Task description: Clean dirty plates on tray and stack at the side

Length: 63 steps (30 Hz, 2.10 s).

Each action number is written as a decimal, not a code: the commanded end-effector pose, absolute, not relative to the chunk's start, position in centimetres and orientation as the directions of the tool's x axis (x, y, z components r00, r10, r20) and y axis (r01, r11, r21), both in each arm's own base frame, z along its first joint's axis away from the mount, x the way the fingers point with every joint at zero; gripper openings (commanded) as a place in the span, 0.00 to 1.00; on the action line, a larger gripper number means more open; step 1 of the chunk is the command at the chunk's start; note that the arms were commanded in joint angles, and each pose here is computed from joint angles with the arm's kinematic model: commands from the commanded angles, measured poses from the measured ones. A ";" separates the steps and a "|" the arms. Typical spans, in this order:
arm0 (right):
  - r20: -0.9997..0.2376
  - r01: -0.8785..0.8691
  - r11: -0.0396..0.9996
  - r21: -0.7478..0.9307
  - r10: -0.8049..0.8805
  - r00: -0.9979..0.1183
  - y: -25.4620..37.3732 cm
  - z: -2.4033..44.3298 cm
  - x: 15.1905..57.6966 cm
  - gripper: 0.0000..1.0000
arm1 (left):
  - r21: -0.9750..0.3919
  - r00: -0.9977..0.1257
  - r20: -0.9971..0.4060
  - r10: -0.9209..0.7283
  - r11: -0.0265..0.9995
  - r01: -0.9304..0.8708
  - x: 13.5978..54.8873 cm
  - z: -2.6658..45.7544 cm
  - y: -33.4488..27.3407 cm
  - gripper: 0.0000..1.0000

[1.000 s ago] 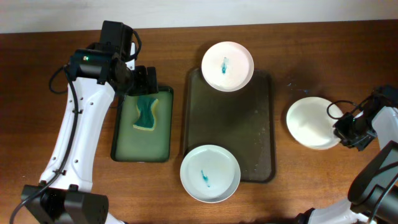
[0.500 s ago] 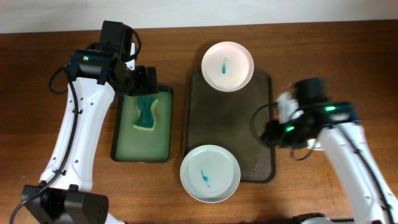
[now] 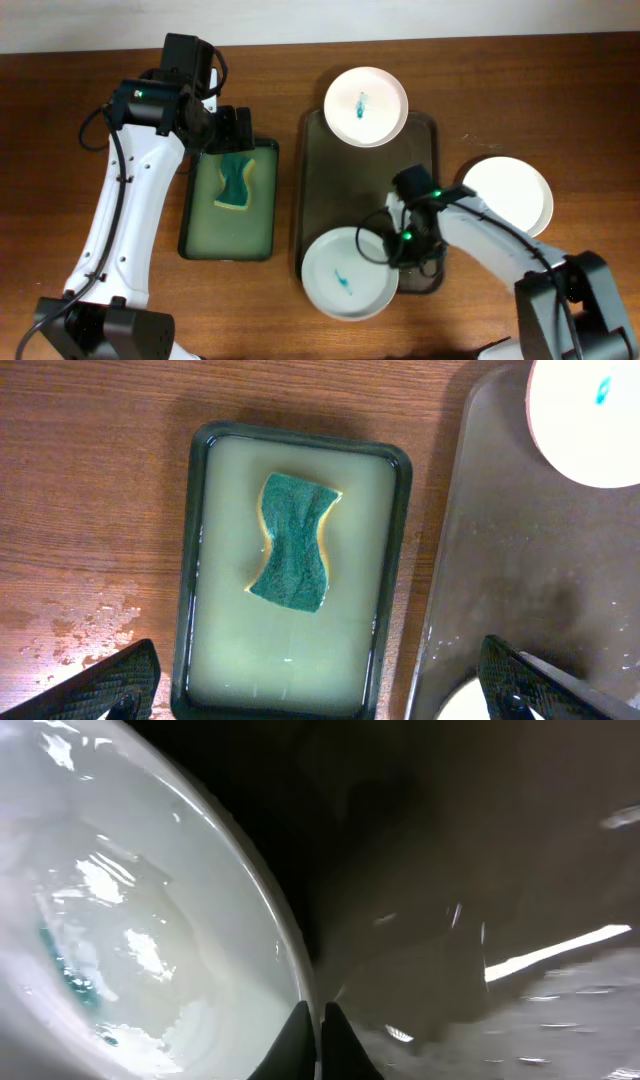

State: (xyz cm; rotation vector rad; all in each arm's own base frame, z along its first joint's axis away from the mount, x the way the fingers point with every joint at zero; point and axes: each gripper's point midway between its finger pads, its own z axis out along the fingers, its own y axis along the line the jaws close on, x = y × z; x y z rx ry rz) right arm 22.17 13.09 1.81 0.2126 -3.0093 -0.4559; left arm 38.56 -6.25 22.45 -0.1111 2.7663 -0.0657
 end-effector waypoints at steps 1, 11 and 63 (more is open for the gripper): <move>-0.043 0.009 0.952 0.307 0.023 -0.999 10.6 4.2 27.7 0.04 | -0.064 -0.927 -0.367 -0.082 0.996 -0.063 38.6 22.7 -6.4 0.99; -0.192 0.090 0.972 0.216 0.133 -0.972 7.2 4.5 31.9 0.42 | -0.064 -0.927 -0.367 -0.082 0.996 -0.063 38.6 22.7 -6.4 1.00; -0.306 -0.041 0.973 0.228 0.032 -0.951 7.6 13.7 31.8 0.46 | -0.038 -0.988 -0.143 -0.056 0.998 -0.051 39.3 3.4 -7.1 0.00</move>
